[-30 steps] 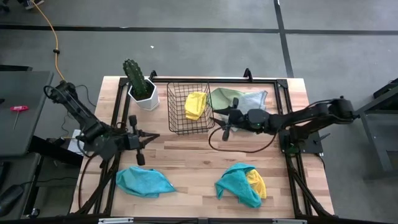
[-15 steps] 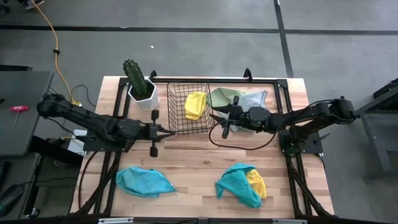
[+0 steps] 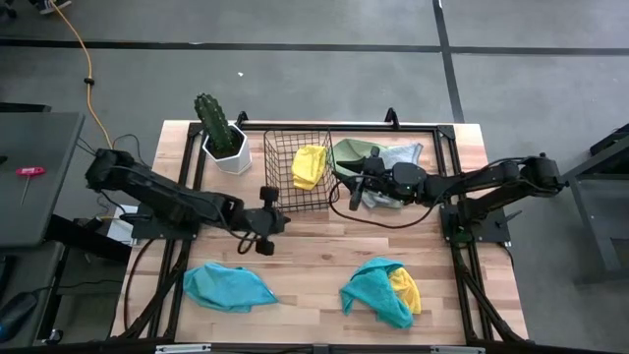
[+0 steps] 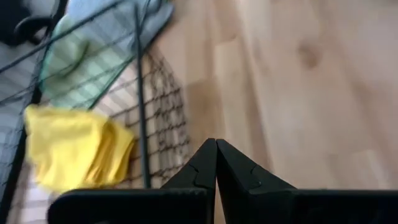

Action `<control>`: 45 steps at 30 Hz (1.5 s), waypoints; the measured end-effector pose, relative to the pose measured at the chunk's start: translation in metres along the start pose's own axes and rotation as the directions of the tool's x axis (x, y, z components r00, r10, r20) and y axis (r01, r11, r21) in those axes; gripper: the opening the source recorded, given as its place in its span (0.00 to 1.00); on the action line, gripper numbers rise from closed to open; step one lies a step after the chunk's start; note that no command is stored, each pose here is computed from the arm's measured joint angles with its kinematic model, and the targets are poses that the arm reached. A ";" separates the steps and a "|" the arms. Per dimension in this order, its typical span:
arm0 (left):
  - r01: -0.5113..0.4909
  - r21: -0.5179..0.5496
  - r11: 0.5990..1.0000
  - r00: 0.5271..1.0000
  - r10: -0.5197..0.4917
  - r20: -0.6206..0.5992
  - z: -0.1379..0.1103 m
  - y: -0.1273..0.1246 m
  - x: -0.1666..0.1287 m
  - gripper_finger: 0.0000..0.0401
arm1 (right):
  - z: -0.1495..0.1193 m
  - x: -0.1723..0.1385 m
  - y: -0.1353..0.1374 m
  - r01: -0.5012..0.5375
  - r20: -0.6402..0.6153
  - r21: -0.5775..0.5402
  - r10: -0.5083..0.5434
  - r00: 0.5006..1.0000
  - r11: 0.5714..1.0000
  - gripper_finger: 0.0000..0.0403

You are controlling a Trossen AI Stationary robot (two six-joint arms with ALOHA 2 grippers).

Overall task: Fold microfiber towels
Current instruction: Adjust the black wire basket, then fold the gray microfiber cloth

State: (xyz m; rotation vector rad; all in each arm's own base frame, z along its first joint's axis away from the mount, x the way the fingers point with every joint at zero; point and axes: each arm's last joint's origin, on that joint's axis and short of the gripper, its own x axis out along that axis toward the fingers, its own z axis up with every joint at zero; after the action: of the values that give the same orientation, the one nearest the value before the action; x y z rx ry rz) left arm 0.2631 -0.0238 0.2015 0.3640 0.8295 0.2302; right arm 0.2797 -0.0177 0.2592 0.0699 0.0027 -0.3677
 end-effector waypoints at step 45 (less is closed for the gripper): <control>0.226 -0.015 0.974 0.819 -0.181 0.544 -0.013 0.022 -0.086 0.00 | -0.018 -0.028 0.013 0.133 -0.714 -0.059 -0.134 0.687 0.989 0.34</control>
State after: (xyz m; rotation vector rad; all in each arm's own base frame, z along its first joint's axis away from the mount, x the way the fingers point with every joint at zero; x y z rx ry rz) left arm 0.1958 -0.0299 0.2600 0.2422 0.2911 -0.0464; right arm 0.2580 0.0059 0.2422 0.2112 0.8020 -0.4691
